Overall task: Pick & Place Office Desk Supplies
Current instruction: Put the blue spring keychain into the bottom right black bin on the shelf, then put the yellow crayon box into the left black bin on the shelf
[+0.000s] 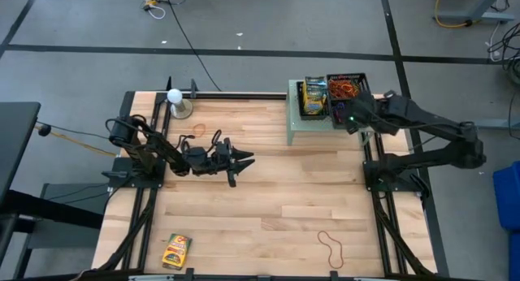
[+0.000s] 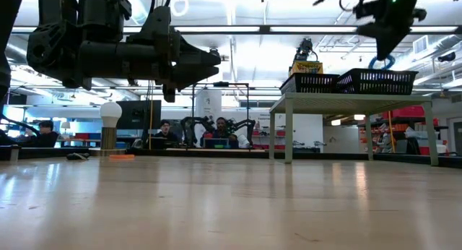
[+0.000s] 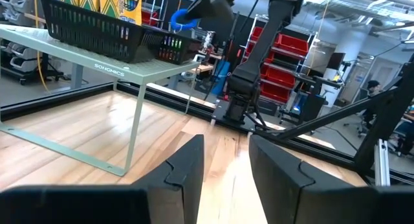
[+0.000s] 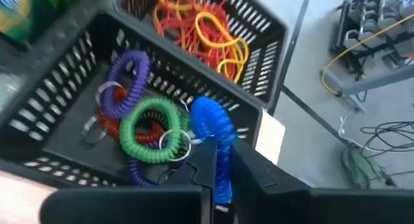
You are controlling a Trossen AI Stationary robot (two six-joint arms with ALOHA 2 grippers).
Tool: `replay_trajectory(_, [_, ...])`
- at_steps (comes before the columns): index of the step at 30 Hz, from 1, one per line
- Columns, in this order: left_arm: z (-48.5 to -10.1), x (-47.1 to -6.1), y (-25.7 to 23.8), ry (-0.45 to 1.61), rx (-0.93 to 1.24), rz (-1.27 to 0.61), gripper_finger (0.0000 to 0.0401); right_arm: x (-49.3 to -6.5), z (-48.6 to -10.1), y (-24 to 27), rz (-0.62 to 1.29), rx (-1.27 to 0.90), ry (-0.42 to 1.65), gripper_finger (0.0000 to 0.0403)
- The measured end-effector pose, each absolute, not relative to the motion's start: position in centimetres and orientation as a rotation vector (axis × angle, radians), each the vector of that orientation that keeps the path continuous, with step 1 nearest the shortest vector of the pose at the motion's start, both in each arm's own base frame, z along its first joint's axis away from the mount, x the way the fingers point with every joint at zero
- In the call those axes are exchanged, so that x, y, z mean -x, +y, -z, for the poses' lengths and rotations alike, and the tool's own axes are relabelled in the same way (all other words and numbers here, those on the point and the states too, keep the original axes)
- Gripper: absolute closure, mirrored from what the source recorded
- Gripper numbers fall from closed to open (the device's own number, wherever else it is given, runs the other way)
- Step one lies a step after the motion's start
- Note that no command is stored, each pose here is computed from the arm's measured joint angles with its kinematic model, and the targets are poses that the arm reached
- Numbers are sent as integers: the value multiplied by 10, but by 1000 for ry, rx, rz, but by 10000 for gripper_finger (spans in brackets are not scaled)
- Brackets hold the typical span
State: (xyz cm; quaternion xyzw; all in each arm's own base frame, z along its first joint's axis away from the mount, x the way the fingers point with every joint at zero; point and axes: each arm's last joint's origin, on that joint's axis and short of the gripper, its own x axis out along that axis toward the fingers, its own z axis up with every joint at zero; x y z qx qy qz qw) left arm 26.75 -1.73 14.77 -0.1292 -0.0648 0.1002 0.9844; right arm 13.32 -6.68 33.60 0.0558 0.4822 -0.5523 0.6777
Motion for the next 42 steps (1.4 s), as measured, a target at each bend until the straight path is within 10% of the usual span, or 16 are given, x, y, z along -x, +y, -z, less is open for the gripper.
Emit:
replay_trajectory(21, [-148, -268, -17, -129, 256, -204, 272, -137, -347, -88, 1173, -181, 1016, 189])
replay_trajectory(34, [-150, -284, -19, -69, 269, -219, 284, -161, -344, -6, 702, -103, 724, 390])
replay_trajectory(42, [-154, -288, -33, -66, 156, -160, 389, -180, -289, 58, 525, -39, 474, 391])
